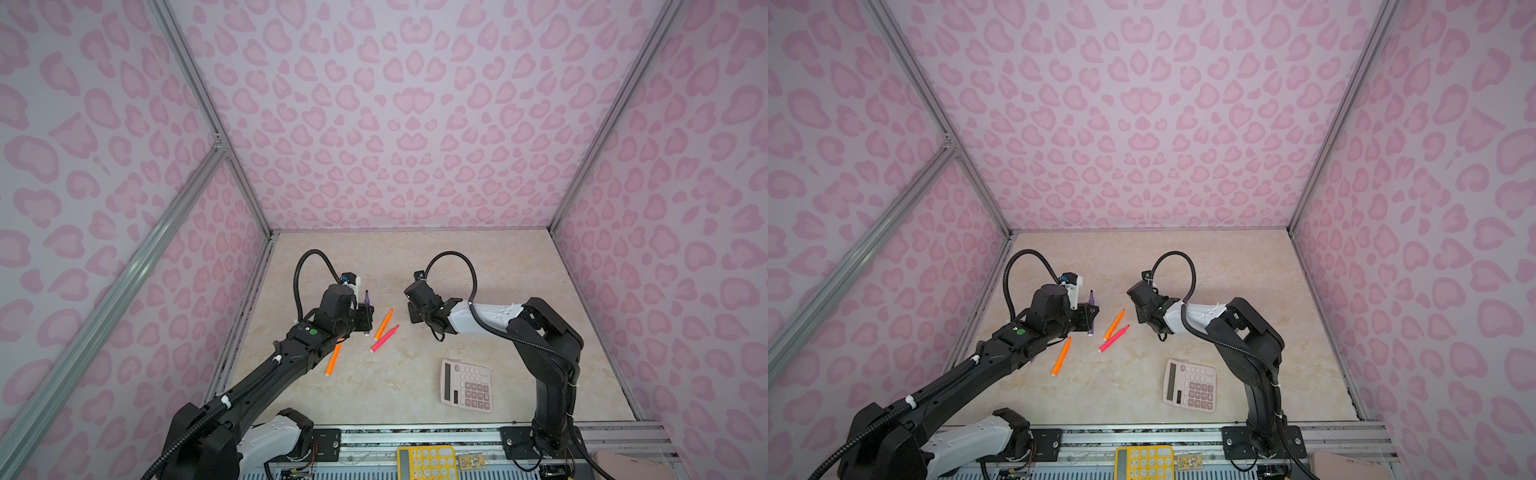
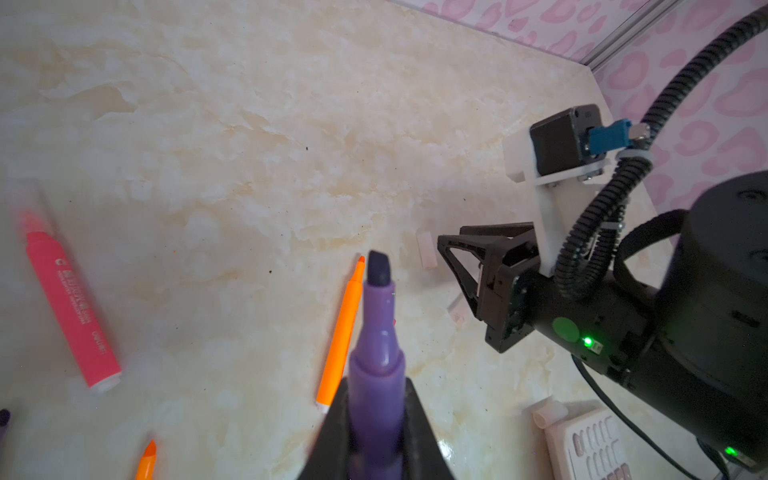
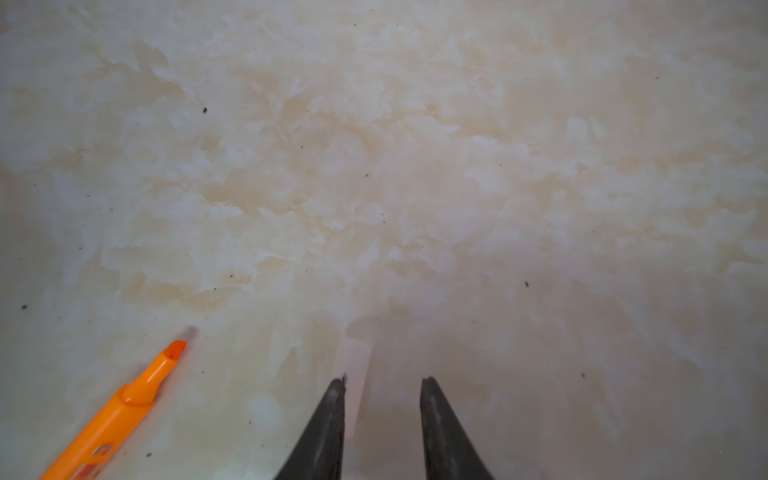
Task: Insert the pens into the pen caps
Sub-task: 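Bring the held cap toward the purple marker in the left gripper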
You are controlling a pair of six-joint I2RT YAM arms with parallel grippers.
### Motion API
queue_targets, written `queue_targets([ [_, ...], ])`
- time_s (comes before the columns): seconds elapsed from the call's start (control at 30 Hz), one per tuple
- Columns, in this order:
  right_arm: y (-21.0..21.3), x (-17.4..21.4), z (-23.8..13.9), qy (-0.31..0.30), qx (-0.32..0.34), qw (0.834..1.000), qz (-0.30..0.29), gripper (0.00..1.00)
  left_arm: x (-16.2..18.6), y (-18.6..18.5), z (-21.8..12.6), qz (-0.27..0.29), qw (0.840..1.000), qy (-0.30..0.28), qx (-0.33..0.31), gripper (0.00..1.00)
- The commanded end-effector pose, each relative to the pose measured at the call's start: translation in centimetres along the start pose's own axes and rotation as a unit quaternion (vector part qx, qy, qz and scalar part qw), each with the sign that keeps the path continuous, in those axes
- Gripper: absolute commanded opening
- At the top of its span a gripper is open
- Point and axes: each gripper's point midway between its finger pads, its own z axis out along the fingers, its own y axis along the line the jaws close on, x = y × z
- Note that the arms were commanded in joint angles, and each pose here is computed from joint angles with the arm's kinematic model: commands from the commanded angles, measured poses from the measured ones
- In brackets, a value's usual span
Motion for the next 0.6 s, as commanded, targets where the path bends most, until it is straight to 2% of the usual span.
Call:
queue_targets([
  [0.0, 0.2, 1.1, 0.9, 0.027, 0.004, 1.000, -0.015, 0.33, -0.9, -0.1, -0.3, 0.006, 1.000, -0.014, -0.005, 0.03],
  [0.17, 0.7, 1.5, 1.9, 0.040, 0.004, 0.999, -0.019, 0.33, -1.2, -0.1, -1.0, 0.008, 1.000, -0.024, -0.005, 0.03],
  [0.57, 0.5, 2.2, 2.3, 0.049, 0.021, 0.998, -0.019, 0.25, -1.3, -0.3, -1.4, 0.008, 1.000, -0.030, -0.001, 0.03],
])
